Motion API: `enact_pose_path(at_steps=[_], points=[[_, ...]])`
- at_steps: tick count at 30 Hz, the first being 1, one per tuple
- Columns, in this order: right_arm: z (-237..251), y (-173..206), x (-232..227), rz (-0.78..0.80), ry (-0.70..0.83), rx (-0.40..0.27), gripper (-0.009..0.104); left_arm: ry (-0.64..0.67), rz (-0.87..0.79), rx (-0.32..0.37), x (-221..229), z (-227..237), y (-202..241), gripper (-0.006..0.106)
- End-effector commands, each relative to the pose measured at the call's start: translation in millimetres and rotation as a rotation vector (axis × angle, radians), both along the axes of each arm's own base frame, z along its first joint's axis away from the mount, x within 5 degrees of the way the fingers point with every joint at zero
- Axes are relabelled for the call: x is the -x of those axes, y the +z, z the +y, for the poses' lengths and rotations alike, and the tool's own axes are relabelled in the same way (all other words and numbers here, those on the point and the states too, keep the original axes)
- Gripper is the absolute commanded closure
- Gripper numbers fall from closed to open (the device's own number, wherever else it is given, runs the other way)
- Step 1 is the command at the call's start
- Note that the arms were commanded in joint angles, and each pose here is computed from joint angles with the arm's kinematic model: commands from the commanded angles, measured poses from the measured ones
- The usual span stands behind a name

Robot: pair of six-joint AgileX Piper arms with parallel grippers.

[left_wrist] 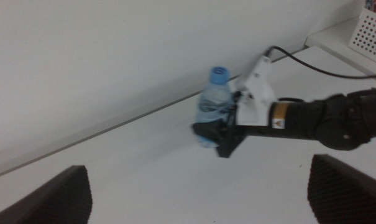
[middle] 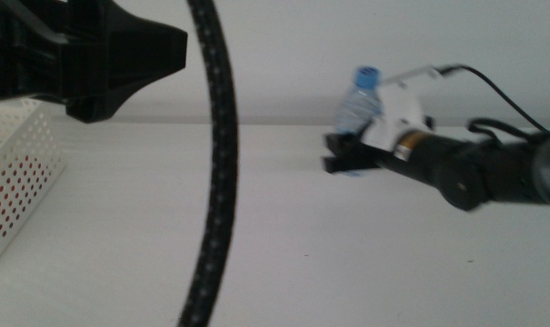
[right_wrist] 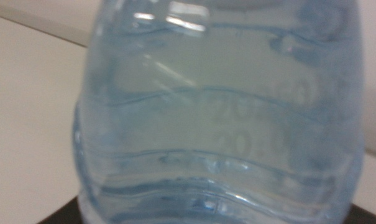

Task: Use arms to grab the bottles and put them into the dustbin to the left of the table.

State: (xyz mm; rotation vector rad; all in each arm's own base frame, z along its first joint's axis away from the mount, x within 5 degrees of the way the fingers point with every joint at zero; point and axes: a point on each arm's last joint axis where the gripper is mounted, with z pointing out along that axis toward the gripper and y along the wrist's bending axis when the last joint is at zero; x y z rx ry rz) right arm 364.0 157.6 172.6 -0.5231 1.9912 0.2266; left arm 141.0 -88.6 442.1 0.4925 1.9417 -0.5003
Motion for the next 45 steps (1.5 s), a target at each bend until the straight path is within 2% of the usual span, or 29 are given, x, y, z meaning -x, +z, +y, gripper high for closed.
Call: enact_pose_path(at_steps=[1, 4, 9, 17, 34, 38, 45], points=[[30.1, 22.7, -6.8, -0.038, 0.076, -0.024, 0.097, -0.004, -0.018, 0.015, 1.8, -0.5, 2.9, 0.008], [65.1, 30.9, -18.4, -0.048, 0.131, -0.05, 0.097, -0.004, -0.018, 0.015, 1.8, -0.5, 2.9, 0.008], [123.3, 24.1, -35.7, -0.063, 0.209, -0.091, 0.097, -0.004, -0.018, 0.015, 1.8, -0.5, 2.9, 0.008], [174.2, -4.8, -45.7, -0.005, 0.242, -0.042, 0.097, -0.004, -0.018, 0.015, 1.8, -0.5, 2.9, 0.008], [179.8, -46.2, -45.2, 0.058, 0.253, 0.011, 0.097, -0.004, -0.018, 0.015, 1.8, -0.5, 2.9, 0.008], [178.2, -54.0, -39.7, 0.14, 0.225, 0.076, 0.097, -0.004, -0.018, 0.015, 1.8, -0.5, 2.9, 0.008], [178.1, -55.3, -39.8, 0.134, 0.234, 0.09, 0.095, -0.004, -0.018, 0.015, 1.8, -0.5, 2.9, 0.008]])
